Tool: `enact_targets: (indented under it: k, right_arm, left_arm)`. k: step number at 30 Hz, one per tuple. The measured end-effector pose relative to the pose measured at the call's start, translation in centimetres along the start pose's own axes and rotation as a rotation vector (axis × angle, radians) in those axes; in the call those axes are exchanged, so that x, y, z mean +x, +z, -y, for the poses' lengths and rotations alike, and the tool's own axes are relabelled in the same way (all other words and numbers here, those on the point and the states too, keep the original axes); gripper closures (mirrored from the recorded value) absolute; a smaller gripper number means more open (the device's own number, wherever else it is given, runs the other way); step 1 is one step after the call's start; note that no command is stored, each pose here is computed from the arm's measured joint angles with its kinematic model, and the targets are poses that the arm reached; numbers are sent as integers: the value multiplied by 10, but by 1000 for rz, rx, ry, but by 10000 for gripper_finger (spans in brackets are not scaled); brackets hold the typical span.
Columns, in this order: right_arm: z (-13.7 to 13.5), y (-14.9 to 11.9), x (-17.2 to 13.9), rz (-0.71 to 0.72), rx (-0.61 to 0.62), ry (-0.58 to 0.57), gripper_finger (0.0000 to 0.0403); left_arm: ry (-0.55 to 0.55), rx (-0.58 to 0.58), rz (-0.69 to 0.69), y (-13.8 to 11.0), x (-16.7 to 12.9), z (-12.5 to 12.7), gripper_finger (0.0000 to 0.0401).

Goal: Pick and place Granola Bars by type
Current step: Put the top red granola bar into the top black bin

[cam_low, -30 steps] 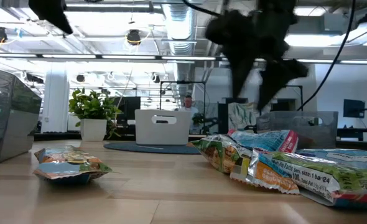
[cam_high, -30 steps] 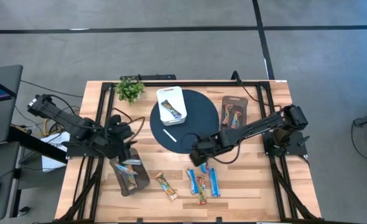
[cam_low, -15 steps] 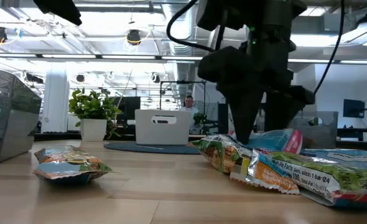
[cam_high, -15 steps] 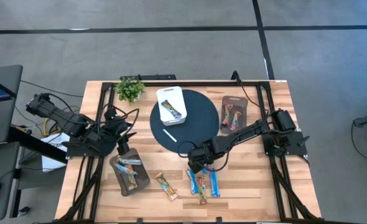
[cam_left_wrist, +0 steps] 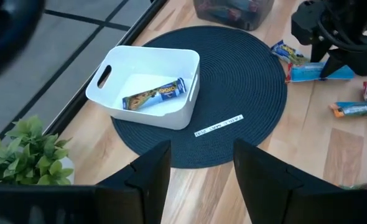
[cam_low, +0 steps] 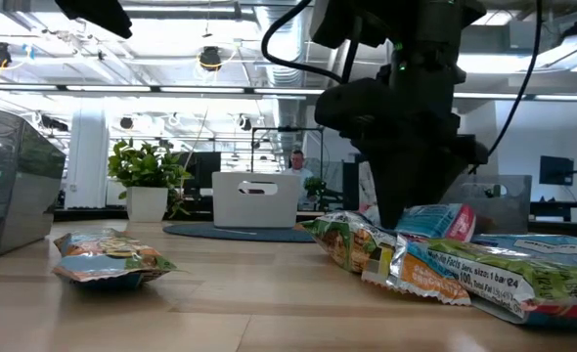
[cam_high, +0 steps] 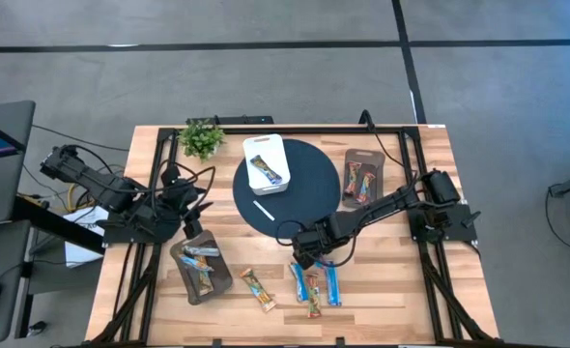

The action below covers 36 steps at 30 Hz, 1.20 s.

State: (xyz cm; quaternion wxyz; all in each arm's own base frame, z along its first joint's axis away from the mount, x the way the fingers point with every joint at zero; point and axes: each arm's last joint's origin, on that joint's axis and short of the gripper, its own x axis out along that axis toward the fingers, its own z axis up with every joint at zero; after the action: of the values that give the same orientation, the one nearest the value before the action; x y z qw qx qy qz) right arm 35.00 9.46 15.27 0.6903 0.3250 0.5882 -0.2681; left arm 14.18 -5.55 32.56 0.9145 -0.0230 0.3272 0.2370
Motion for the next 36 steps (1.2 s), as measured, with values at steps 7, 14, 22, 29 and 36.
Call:
enact_targets:
  k: [7, 14, 22, 29, 36]
  right_arm:
    - [-4, 2, -4, 6, -80, 20, 359]
    - [-21, 14, -29, 46, -203, 81, 369]
    - [-15, 40, -74, 86, -317, -75, 368]
    - [14, 67, -114, 101, -316, -353, 375]
    - [49, 89, -137, 78, -278, -486, 365]
  left_arm:
    - [8, -31, 7, 0, 0, 0, 233]
    - [9, -74, 8, 0, 0, 0, 233]
    - [26, -123, 24, 1, 0, -1, 233]
    - [29, -143, 23, 1, 1, 1, 233]
    - [28, -148, 26, 1, 3, 4, 233]
